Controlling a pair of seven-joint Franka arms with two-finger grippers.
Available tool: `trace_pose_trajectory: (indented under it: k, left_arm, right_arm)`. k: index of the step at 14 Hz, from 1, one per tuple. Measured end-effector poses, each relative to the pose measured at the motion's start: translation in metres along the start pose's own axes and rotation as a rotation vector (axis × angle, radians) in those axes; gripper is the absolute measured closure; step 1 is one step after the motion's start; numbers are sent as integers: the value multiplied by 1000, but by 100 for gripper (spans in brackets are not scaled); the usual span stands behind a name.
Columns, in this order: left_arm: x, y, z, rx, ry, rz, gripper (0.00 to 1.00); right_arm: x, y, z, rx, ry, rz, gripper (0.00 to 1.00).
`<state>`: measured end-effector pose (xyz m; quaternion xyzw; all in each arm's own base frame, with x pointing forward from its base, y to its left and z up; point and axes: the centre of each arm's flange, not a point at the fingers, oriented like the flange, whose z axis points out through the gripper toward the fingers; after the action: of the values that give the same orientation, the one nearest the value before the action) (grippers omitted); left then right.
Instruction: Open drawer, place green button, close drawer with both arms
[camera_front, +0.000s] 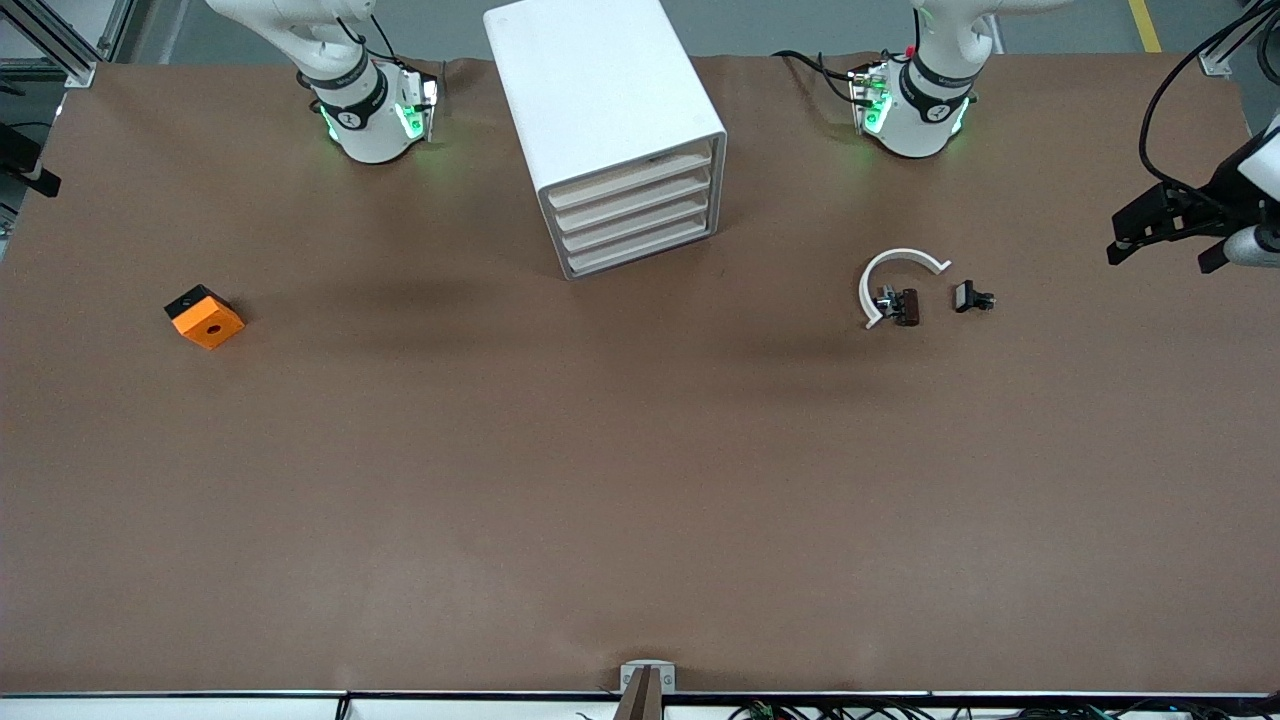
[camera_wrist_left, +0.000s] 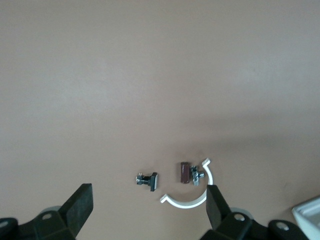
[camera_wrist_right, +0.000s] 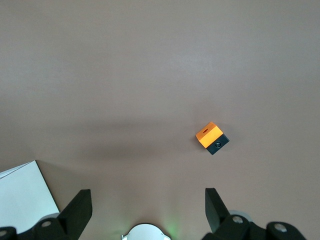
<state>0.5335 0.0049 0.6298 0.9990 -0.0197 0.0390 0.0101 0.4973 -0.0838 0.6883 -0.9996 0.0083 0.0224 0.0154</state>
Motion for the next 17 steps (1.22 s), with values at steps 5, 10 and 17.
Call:
trace_pose_trajectory:
  k: [5, 10, 17]
  left_arm:
    - [1, 11, -16, -1, 18, -75, 0]
    - [2, 11, -10, -1, -3, -76, 0]
    - [1, 9, -10, -1, -8, -78, 0]
  right_arm:
    - [0, 0, 0, 0, 1, -1, 0]
    - [0, 0, 0, 0, 1, 0, 0]
    - [0, 1, 0, 0, 1, 1, 0]
